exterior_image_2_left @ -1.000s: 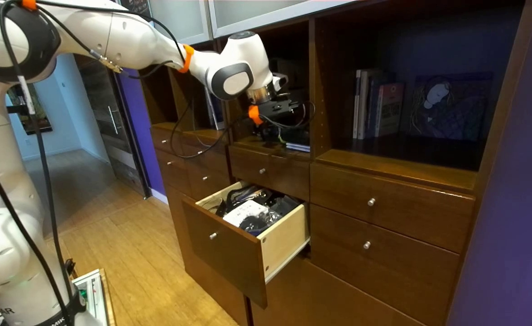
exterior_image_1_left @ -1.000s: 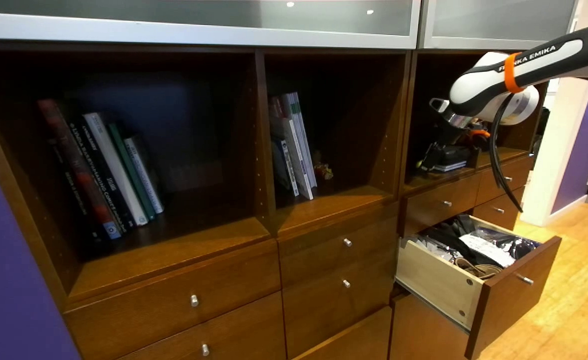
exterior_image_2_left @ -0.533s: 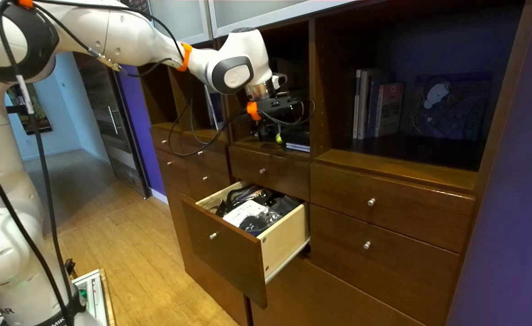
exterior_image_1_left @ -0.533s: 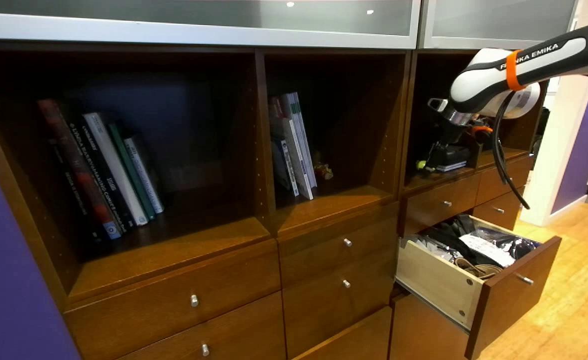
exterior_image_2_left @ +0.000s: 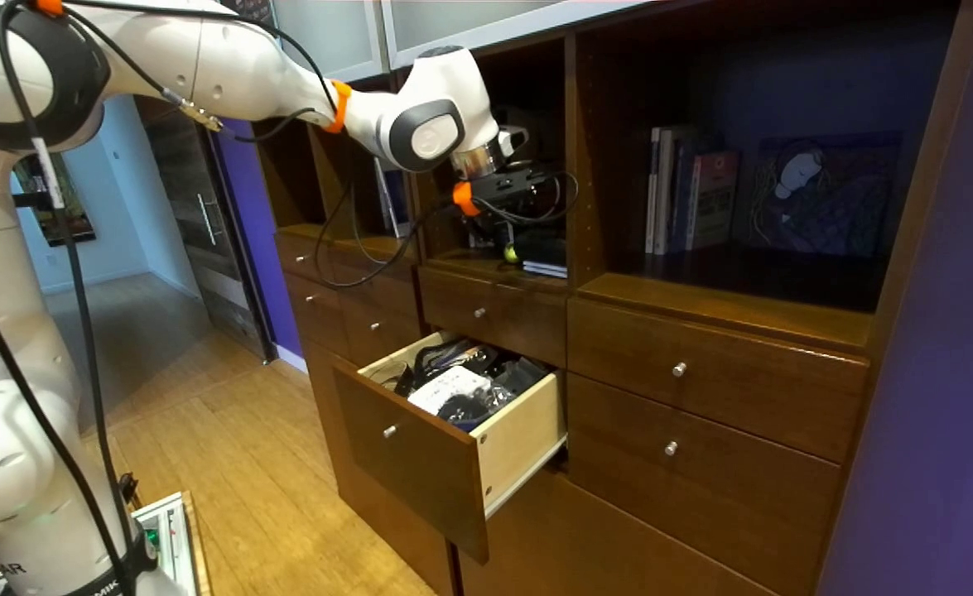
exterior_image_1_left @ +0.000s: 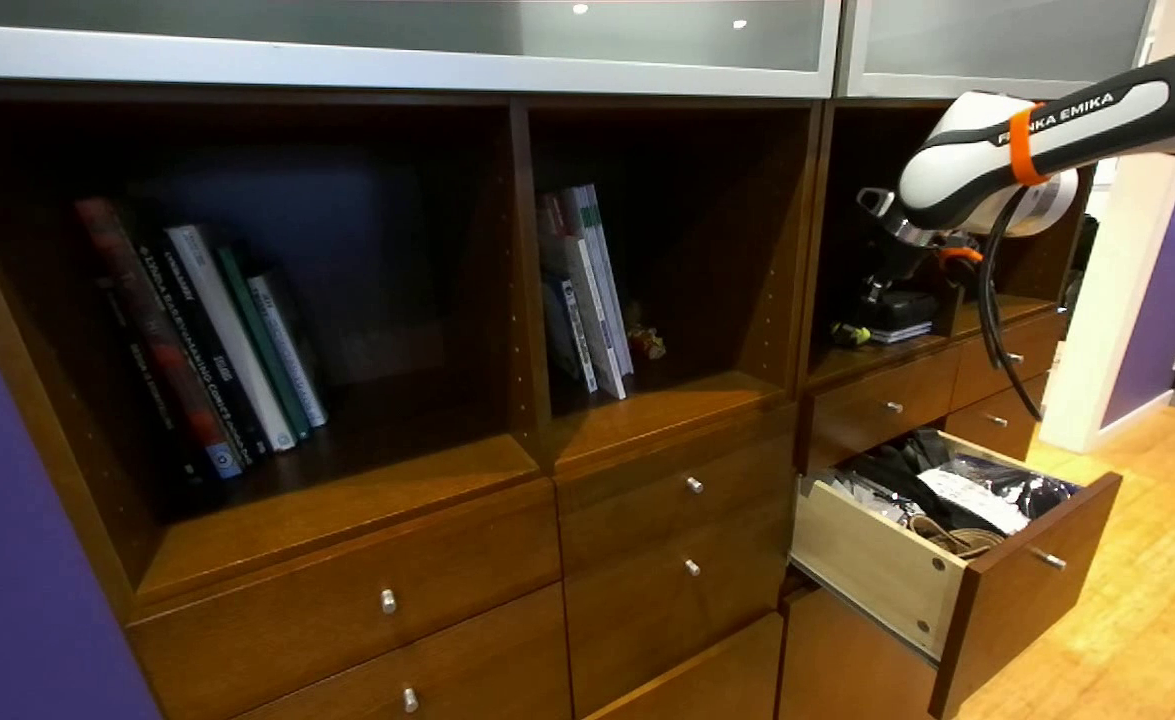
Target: Put the yellow object in the open drawer
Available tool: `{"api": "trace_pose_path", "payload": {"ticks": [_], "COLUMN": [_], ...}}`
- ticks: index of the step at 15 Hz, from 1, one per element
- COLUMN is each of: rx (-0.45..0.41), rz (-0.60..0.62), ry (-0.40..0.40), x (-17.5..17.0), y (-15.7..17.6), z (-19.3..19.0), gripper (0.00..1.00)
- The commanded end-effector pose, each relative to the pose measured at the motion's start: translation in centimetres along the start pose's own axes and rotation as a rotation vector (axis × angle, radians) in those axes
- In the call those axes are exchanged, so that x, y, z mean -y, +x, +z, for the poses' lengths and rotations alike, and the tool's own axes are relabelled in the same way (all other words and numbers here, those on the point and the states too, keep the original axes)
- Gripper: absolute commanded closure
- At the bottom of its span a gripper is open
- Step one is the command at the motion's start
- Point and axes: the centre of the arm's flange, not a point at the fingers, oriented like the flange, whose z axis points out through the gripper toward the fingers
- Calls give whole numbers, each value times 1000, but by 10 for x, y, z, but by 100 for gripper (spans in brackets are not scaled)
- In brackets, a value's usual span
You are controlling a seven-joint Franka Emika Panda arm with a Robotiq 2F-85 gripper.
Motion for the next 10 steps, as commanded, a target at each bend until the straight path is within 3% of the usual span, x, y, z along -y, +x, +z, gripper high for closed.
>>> {"api": "trace_pose_path", "payload": {"ticks": [1,5,10], "rx": [9,34,6], "rz": [29,22,60], "ry": [-9,-4,9], "x": [6,21,44], "y": [0,-5,-24], "z": [1,-13,-29], "gripper": [82,82,82]}}
